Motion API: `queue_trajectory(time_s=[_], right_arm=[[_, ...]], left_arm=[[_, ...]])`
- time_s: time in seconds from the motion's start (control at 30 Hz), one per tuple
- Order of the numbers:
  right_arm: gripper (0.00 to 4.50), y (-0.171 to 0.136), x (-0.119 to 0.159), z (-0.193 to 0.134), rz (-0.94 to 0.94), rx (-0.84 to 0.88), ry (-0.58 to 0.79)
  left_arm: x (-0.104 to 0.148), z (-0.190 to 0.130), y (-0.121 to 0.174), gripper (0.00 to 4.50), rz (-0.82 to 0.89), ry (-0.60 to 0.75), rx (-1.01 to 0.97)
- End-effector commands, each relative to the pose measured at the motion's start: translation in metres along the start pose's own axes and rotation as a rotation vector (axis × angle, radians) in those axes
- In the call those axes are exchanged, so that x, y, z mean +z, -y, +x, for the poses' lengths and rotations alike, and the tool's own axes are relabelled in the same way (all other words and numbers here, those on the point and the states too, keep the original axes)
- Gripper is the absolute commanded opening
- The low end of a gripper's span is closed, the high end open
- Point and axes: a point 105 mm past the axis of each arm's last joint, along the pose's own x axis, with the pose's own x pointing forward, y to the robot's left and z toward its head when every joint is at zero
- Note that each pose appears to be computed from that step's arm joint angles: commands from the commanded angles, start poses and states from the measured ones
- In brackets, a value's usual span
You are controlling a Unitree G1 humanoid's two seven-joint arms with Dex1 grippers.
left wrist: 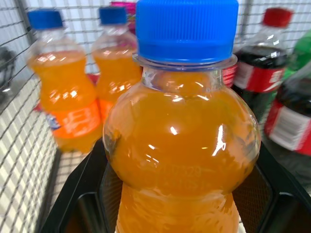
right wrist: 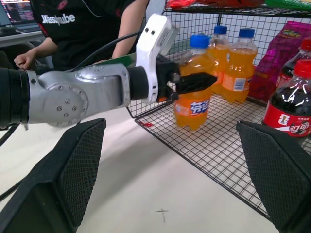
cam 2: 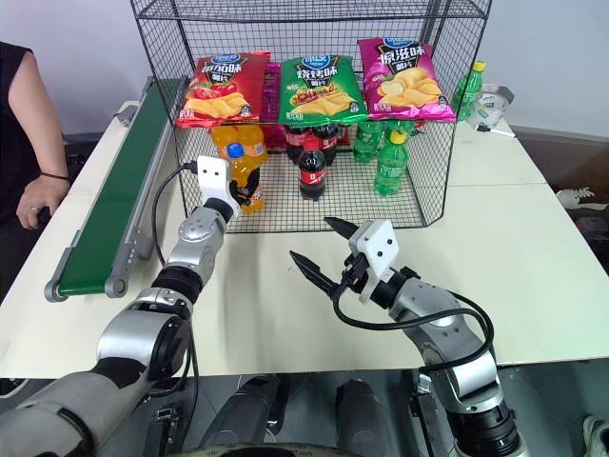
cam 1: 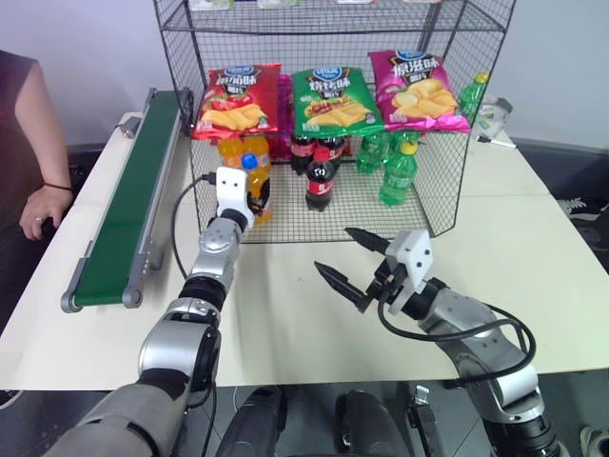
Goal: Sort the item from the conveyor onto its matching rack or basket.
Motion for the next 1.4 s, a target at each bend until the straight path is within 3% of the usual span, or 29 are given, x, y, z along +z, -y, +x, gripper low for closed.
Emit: queue_trajectory(time_s=[0.03, 0.1, 0.23, 0.27, 0.47, 0.93, 1.2, 1.4], right_arm=[[4.5, -0.005, 0.02, 0.003, -0.05, 0.009, 0.068], [4.5, -0.005, 0.02, 0.004, -0.051, 0.009, 0.069], [4.5, -0.005, 0.021, 0.006, -0.054, 0.012, 0.07], [4.5, -0.005, 0.021, 0.006, -0.054, 0.014, 0.07], [4.5, -0.007, 0.023, 0.007, -0.055, 0.025, 0.073], [4.5, -0.01, 0.022, 0.01, -0.041, 0.052, 0.071], [4.5, -0.008, 0.017, 0.009, -0.037, 0.055, 0.063], [4.5, -0.009, 0.014, 0.003, -0.031, 0.055, 0.056]], left_arm=[[0.028, 0.009, -0.002, 2.49, 0.001, 0.095, 0.026], [0.023, 0.009, -0.002, 2.49, -0.023, 0.078, 0.021], [0.021, 0.009, -0.004, 4.42, -0.054, 0.074, 0.024], [0.021, 0.008, -0.004, 4.47, -0.053, 0.076, 0.017], [0.02, 0.003, -0.006, 4.47, -0.108, 0.094, -0.01], [0.032, -0.033, -0.02, 4.47, -0.029, 0.096, -0.039], [0.048, -0.074, -0.021, 4.47, -0.011, 0.021, -0.208], [0.064, -0.117, -0.058, 4.47, 0.042, -0.077, -0.26]])
